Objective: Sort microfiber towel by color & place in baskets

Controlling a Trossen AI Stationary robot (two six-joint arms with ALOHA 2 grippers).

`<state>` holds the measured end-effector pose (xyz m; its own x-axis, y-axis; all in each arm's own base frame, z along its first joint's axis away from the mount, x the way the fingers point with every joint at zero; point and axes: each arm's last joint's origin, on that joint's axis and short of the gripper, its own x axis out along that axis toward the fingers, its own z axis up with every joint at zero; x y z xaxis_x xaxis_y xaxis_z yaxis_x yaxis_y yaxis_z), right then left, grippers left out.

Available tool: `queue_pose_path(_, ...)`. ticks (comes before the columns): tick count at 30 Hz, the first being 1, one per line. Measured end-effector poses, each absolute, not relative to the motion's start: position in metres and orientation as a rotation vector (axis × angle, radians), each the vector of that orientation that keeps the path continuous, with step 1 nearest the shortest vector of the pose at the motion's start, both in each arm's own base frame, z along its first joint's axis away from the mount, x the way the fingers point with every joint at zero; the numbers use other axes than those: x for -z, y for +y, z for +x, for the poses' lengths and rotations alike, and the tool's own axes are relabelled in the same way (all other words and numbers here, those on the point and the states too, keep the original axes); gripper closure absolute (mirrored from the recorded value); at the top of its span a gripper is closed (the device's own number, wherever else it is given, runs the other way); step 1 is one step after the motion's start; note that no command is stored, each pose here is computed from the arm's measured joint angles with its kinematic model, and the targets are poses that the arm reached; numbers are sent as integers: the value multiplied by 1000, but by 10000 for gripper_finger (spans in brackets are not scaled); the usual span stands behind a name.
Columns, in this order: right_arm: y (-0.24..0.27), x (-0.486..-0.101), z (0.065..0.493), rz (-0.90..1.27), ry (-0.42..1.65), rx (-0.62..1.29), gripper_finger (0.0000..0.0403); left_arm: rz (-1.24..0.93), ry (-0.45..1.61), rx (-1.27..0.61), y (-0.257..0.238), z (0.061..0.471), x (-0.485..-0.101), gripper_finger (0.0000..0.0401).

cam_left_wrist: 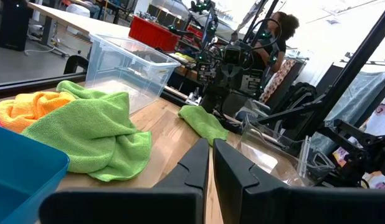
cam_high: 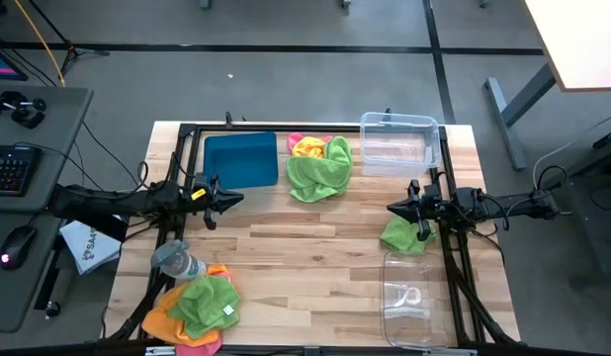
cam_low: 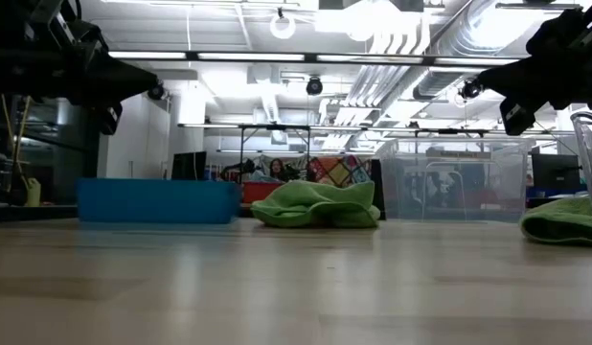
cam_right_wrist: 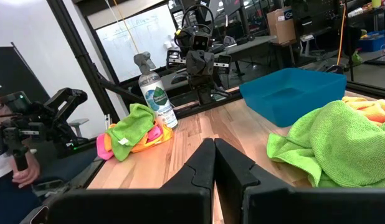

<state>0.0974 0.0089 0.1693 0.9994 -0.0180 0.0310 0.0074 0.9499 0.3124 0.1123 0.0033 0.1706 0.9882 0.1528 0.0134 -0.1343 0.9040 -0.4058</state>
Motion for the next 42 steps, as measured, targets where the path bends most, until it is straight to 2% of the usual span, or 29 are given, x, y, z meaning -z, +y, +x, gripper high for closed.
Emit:
queue_pose_path(20, 9, -170, 97, 318, -42, 13, 398, -416, -45, -148, 3, 112, -171, 390)
queue_pose_path(22, 7, -178, 97, 348, -128, 42, 398, -416, -45, -148, 3, 112, -171, 390)
queue_pose_path(26, -1, -210, 86, 735, -548, 172, 398, -416, -45, -148, 3, 112, -171, 390)
queue_pose_path(29, -9, -220, 78, 944, -770, 326, 398, -416, -45, -149, 3, 112, -171, 390)
queue_pose_path(31, -8, -230, 75, 982, -857, 241, 398, -416, -45, -149, 3, 112, -171, 390)
queue_pose_path(34, -2, -256, 82, 904, -823, 35, 398, -416, -45, -148, 3, 112, -171, 390)
queue_pose_path(37, 3, -290, 100, 837, -720, 0, 398, -416, -44, -148, 3, 112, -171, 390)
queue_pose_path(40, 8, -313, 129, 767, -435, 69, 393, -416, -45, -148, 3, 112, -171, 390)
queue_pose_path(42, 10, -322, 142, 778, -161, 132, 380, -416, -45, -148, 3, 112, -171, 390)
